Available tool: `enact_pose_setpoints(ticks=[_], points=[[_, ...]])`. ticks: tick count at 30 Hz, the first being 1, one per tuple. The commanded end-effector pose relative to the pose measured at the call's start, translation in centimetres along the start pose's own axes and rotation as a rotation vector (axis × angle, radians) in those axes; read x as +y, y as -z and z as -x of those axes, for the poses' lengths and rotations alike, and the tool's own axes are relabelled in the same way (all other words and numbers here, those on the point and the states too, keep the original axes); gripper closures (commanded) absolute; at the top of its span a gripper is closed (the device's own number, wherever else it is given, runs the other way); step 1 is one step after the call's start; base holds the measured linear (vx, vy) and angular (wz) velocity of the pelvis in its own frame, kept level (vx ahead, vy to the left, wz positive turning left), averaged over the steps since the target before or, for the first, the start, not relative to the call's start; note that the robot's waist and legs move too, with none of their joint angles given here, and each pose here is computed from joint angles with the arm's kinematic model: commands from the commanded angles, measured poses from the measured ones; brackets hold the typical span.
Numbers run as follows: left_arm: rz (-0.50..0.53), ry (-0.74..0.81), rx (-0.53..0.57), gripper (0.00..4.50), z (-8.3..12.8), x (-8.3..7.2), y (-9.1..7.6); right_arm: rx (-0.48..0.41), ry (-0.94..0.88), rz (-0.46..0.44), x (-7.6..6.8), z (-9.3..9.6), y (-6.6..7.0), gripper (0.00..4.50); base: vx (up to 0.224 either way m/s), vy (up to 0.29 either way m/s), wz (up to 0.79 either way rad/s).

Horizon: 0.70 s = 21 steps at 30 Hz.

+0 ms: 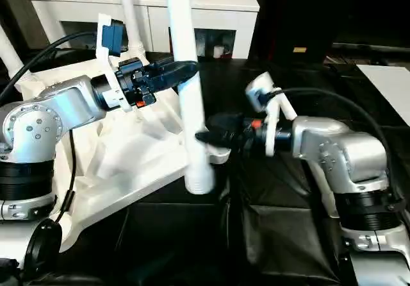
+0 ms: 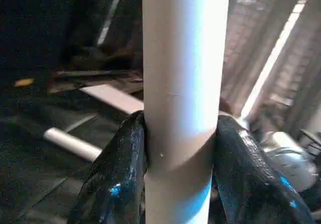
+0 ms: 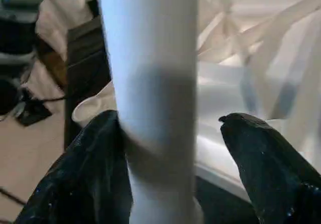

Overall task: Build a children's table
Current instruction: Pick table leg

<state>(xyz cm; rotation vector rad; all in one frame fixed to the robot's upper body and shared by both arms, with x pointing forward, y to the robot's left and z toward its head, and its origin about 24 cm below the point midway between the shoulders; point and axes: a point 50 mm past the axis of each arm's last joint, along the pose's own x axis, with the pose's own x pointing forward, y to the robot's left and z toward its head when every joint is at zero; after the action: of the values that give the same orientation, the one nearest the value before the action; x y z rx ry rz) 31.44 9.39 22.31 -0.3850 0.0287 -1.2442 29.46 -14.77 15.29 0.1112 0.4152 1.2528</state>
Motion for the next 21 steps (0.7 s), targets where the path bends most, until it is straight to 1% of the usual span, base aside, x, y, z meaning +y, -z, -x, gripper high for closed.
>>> enact_pose_setpoints(ticks=[1,5,11,13,15,18,21], points=[[-0.06,0.107,-0.015,2.8,-0.7,-1.4,-1.0,0.02,-0.033,0.023,0.4,-0.1,0.2,0.94,0.0,0.0,0.0],[-0.052,0.15,-0.027,2.8,-0.6,-1.5,-1.1,0.038,-0.091,0.035,0.9,-0.2,0.4,0.94,0.0,0.0,0.0],[-0.061,0.173,0.0,2.8,-0.3,-1.3,-0.9,0.049,-0.102,0.039,0.9,-0.2,0.6,0.94,0.0,0.0,0.0],[-0.063,0.182,0.006,2.8,-0.3,-1.3,-0.9,0.049,-0.111,0.039,1.0,-0.1,0.6,1.23,0.0,0.0,0.0],[-0.065,0.188,0.011,2.8,-0.2,-1.3,-0.9,0.05,-0.121,0.038,1.0,-0.1,0.7,1.3,0.0,0.0,0.0],[-0.069,0.196,0.016,2.8,-0.3,-1.3,-0.9,0.06,-0.135,0.042,1.2,-0.3,0.9,1.63,0.0,0.0,0.0],[-0.07,0.199,0.016,2.8,-0.3,-1.2,-0.9,0.072,-0.156,0.041,1.5,-0.4,1.2,1.82,0.0,0.0,0.0]])
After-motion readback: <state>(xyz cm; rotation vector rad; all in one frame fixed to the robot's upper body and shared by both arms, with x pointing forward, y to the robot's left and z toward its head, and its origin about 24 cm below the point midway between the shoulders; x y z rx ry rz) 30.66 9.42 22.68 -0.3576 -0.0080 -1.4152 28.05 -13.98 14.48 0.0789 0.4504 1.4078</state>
